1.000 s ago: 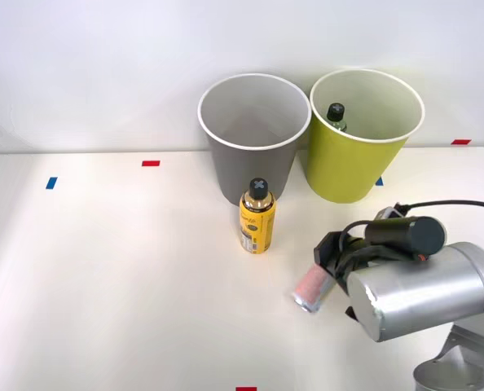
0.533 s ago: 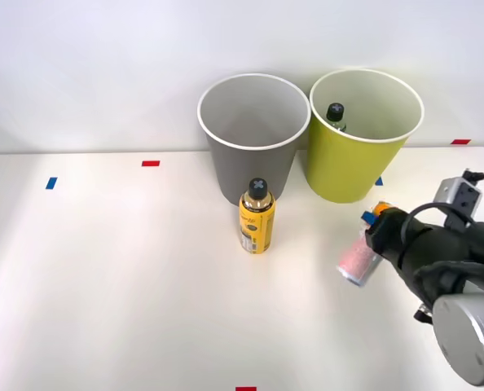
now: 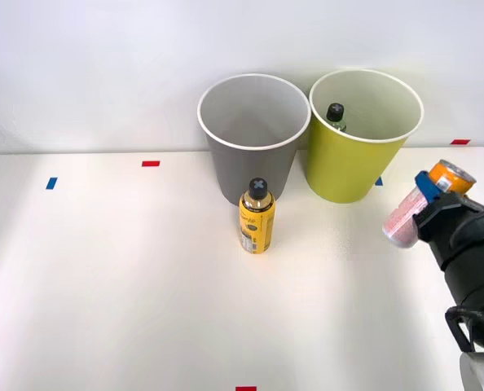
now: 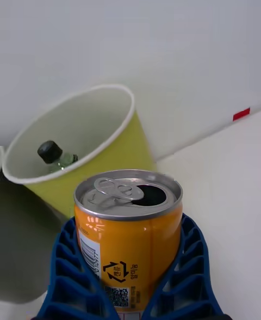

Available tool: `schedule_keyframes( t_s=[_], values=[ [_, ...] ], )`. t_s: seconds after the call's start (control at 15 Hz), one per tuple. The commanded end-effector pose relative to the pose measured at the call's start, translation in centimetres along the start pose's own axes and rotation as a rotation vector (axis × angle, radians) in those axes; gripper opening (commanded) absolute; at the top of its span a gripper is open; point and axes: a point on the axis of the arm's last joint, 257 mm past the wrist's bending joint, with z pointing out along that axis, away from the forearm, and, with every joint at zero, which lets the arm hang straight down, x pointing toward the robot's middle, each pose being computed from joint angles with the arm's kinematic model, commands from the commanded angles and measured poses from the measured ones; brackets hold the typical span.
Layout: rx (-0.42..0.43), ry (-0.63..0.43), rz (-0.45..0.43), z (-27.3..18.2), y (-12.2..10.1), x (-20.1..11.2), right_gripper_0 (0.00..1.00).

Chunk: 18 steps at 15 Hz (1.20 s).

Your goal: Put cans in the gray bin, plastic bottles in the light green bin

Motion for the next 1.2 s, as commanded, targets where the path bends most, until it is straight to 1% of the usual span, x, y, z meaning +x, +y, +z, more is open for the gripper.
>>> schedule_keyframes(
  t_s=[0.07,0.27,0.33,0.4,0.47,0.6,0.67,0.73,0.8,1.0,1.07,1.2],
  values=[
    [-0.171,-0.136,0.049,-0.1,4.9,-3.9,0.00],
    [-0.325,-0.208,0.095,-0.9,10.0,-6.2,0.00],
    [-0.388,-0.218,0.103,-1.2,12.3,-6.8,0.00],
    [-0.436,-0.220,0.131,-1.5,14.0,-7.2,0.00],
    [-0.493,-0.234,0.145,-1.1,16.0,-7.3,0.00],
    [-0.591,-0.283,0.159,1.5,18.9,-6.9,0.00],
    [-0.608,-0.297,0.137,3.1,19.8,-6.4,0.00],
    [-0.599,-0.333,0.073,4.9,20.4,-6.7,0.00],
    [-0.613,-0.347,0.039,6.1,21.5,-6.7,0.00],
    [-0.652,-0.351,-0.015,8.8,24.2,-6.7,0.00],
    [-0.662,-0.351,-0.047,9.6,24.8,-6.7,0.00],
    [-0.673,-0.330,-0.109,10.5,25.3,-5.5,0.00]
  ],
)
